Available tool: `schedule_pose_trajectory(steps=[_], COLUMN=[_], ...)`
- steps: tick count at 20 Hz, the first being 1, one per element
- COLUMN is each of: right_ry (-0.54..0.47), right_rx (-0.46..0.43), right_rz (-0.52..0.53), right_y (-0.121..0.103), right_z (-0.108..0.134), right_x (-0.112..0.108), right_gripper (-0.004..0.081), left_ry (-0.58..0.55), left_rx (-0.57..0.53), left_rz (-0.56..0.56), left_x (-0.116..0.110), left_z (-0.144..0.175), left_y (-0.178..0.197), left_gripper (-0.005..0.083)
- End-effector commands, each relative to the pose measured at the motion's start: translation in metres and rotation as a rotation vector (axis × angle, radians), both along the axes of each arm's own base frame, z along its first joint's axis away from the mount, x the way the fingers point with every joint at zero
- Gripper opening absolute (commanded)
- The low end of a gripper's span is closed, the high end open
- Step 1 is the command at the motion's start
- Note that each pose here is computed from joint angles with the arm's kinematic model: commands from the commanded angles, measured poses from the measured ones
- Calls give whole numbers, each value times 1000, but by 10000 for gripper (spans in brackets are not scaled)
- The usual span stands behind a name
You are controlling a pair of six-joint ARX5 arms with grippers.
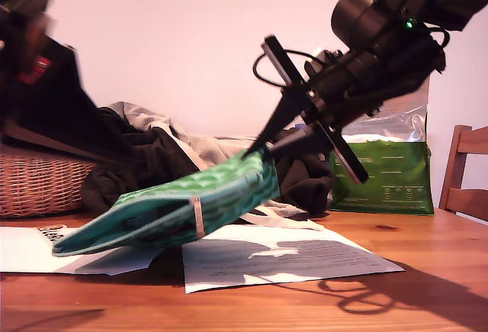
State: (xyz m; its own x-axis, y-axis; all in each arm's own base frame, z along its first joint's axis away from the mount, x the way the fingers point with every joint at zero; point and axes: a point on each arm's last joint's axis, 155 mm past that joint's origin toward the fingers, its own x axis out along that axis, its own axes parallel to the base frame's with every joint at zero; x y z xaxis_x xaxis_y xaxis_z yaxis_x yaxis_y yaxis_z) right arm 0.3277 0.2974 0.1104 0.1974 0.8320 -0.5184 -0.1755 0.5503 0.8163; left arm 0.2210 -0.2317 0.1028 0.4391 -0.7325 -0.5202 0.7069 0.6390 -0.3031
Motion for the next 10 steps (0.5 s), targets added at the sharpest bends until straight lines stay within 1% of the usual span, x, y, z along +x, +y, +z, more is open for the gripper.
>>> schedule_pose_trajectory(steps=[1,3,5,8,10], right_ry=[-18,-17,-17,-10,-6], right_rx=[19,31,39,66,86], right_rz=[8,0,-1,-1,-1], right_y=[7,9,10,19,25], right_z=[9,15,19,27,33], right_x=[6,10,11,10,9], right_gripper=[-13,-13,-13,-13,-13], left_ry=[13,14,0,22,24], left_rx=[2,-3,-4,3,12], left_rz=[25,58,84,126,130], left_x=[0,3,7,8,6], left_z=[-5,-6,-7,-16,-21], left_y=[-2,-7,-12,-20,-26], left_gripper=[97,166,200,198,171])
